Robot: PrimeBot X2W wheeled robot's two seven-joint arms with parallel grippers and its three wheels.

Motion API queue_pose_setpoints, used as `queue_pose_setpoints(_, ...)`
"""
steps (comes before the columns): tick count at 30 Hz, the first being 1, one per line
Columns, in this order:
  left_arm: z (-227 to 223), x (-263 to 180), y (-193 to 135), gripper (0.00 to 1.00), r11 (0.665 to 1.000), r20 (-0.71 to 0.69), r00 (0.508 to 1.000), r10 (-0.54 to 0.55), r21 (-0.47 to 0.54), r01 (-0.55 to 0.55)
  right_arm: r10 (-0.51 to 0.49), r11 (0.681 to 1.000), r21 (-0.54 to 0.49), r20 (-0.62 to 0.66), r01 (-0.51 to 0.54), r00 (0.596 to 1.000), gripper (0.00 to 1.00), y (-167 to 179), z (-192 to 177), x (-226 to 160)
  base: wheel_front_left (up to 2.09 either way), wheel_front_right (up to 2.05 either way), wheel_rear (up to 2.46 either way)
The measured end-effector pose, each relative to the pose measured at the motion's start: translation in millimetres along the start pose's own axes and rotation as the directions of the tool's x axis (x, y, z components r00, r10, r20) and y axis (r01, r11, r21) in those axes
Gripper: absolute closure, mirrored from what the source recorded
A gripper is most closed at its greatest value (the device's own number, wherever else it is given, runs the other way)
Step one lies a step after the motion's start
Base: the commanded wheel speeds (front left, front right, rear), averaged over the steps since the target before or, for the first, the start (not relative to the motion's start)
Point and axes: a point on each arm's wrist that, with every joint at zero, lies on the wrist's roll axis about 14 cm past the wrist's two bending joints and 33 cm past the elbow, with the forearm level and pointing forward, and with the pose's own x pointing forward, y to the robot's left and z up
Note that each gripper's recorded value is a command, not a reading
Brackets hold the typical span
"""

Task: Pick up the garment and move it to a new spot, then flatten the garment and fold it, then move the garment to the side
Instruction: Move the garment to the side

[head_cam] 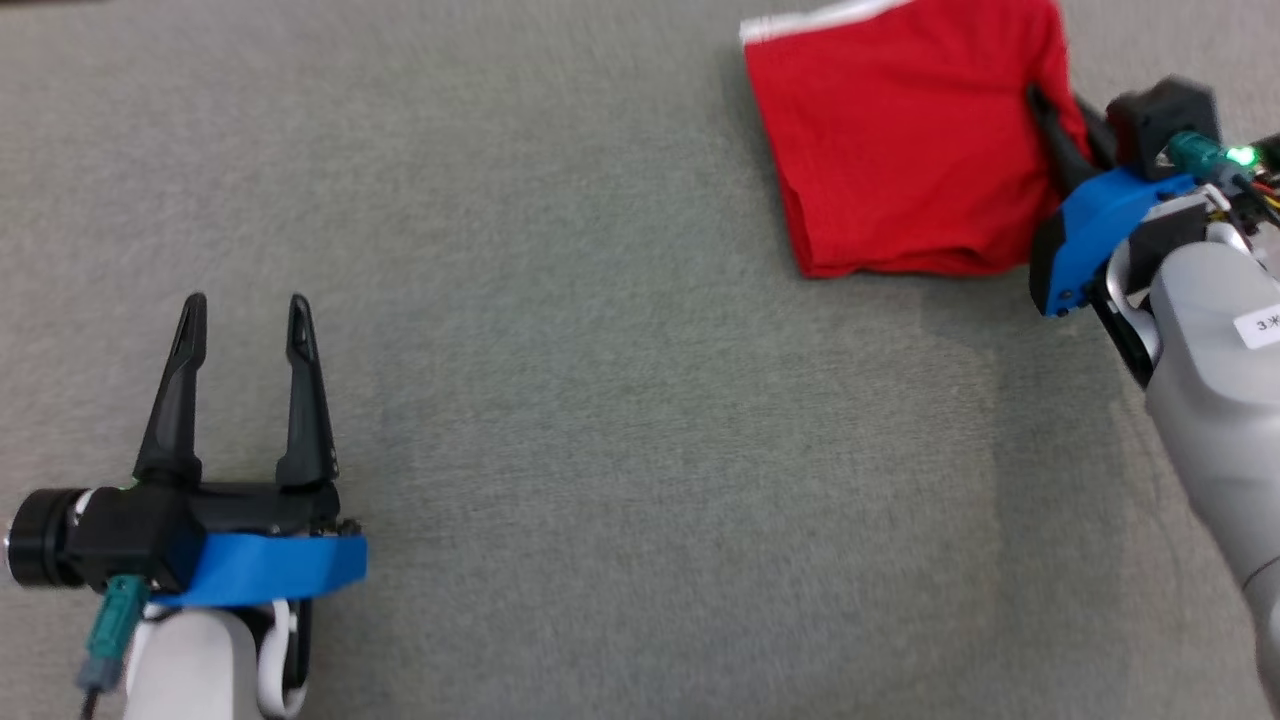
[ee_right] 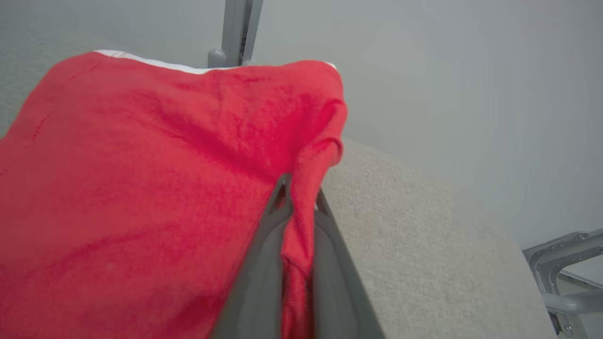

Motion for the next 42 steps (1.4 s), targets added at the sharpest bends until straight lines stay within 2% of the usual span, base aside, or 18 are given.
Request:
queue_pose_setpoints(6, -21.6, 35.5, -29.3, 0.0, 0.993, 0.004, 0.993, -0.118, 0.0, 0.118, -0.149, 0.987, -0.057, -0.028, 0.147, 0.988, 1.0, -77.1, -13.8, -6.5, 0.0, 0.0, 0.0)
queue_pose_setpoints(13, -35.0, 58.7, -52.0, 0.0, 0.978, 0.032, 0.978, -0.206, 0.002, 0.206, -0.279, 0.956, -0.105, -0.052, 0.273, 0.959, 1.0, -139.8, -21.9, -20.4, 0.0, 0.0, 0.0)
queue_pose_setpoints(23, -36.3, 64.7, -51.6, 0.0, 0.976, 0.056, 0.974, -0.218, 0.007, 0.218, -0.322, 0.941, -0.127, -0.054, 0.313, 0.945, 1.0, -162.4, -12.8, -5.8, 0.0, 0.0, 0.0)
queue_pose_setpoints(24, -35.7, 64.7, -49.4, 0.0, 0.977, 0.058, 0.976, -0.211, 0.007, 0.211, -0.329, 0.939, -0.138, -0.101, 0.314, 0.939, 0.94, -164.8, -22.0, -5.3, 0.0, 0.0, 0.0)
queue_pose_setpoints(25, -34.7, 64.8, -47.4, 0.0, 0.979, 0.06, 0.977, -0.205, 0.008, 0.205, -0.329, 0.939, -0.143, -0.11, 0.312, 0.938, 0.5, -164.9, -24.2, -4.5, 0.0, 0.0, 0.0)
queue_pose_setpoints(26, -34.1, 64.7, -45.8, 0.0, 0.98, 0.06, 0.978, -0.201, 0.009, 0.201, -0.328, 0.939, -0.142, -0.109, 0.312, 0.938, 0.0, -164.5, -23.5, -2.9, 0.0, 0.0, 0.0)
queue_pose_setpoints(36, -15.3, 52.4, -30.1, 0.0, 0.99, 0.065, 0.988, -0.14, 0.011, 0.139, -0.346, 0.926, -0.149, 0.037, 0.347, 0.938, 0.0, -171.4, 26.4, -4.4, 0.0, 0.0, 0.0)
queue_pose_setpoints(42, 10.7, 23.2, -9.6, 0.0, 0.998, 0.072, 0.996, -0.054, 0.018, 0.053, -0.277, 0.957, -0.026, 0.216, 0.289, 0.936, 0.0, -119.0, 75.4, -13.0, 0.0, 0.0, 0.0)
